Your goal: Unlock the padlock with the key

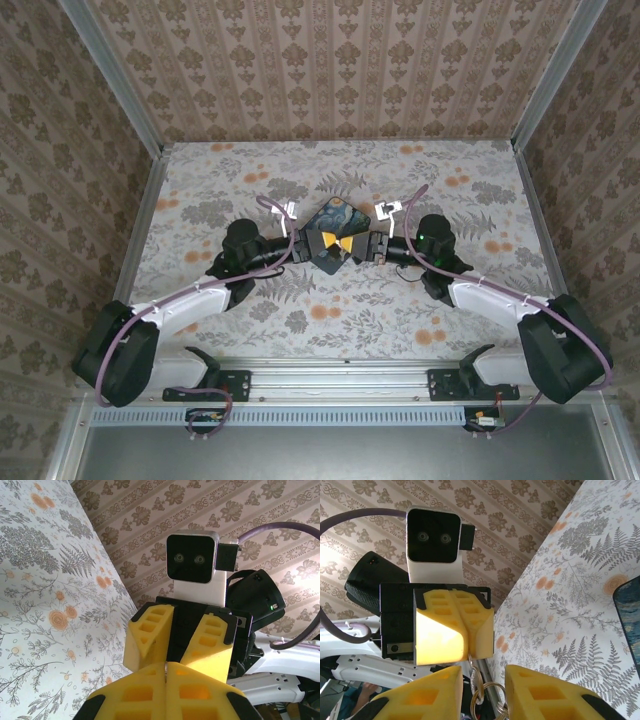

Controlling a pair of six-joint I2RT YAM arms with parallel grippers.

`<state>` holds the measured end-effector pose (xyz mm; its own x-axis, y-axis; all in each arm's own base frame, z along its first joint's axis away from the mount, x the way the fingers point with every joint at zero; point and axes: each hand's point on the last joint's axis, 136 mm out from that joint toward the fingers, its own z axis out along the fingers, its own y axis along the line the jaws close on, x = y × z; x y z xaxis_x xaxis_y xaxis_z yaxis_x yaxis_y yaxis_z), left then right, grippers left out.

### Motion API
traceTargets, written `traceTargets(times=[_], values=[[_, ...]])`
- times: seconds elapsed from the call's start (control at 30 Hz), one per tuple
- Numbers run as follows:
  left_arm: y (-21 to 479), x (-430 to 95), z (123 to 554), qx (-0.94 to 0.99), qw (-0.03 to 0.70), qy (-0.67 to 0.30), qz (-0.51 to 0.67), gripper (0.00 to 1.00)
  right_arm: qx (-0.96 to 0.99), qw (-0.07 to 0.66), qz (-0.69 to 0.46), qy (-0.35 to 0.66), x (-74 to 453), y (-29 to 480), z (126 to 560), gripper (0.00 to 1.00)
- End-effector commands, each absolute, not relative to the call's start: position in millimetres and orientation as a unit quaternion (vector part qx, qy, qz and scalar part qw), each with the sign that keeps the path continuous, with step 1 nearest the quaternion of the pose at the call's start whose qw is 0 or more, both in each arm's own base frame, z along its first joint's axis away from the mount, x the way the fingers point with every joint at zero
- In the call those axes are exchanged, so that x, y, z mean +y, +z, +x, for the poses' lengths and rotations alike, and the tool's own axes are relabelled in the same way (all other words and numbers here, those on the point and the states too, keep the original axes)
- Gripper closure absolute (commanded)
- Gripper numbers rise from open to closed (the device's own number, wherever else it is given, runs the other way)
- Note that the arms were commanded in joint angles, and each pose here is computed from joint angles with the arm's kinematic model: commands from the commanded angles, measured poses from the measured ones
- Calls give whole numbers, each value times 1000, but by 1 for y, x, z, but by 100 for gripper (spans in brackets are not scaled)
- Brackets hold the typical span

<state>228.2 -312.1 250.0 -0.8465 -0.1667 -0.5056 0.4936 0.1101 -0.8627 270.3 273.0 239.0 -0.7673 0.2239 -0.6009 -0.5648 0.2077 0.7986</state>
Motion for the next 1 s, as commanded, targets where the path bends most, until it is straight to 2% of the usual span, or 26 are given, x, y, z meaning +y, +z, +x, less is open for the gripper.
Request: traceTargets(times=[0.0,0.33,0.53,0.97], values=[[258,-309,231,687,271,-664,116,100,687,329,-143,632,280,255,268,73],[256,-304,232,683,273,-668,109,100,686,324,-144,635,284,251,265,79],[259,-305,230,678,270,-674,115,100,686,329,-136,634,283,252,269,78],[255,-310,226,679,261,-675,123,100,673,341,-144,641,283,257,266,100]])
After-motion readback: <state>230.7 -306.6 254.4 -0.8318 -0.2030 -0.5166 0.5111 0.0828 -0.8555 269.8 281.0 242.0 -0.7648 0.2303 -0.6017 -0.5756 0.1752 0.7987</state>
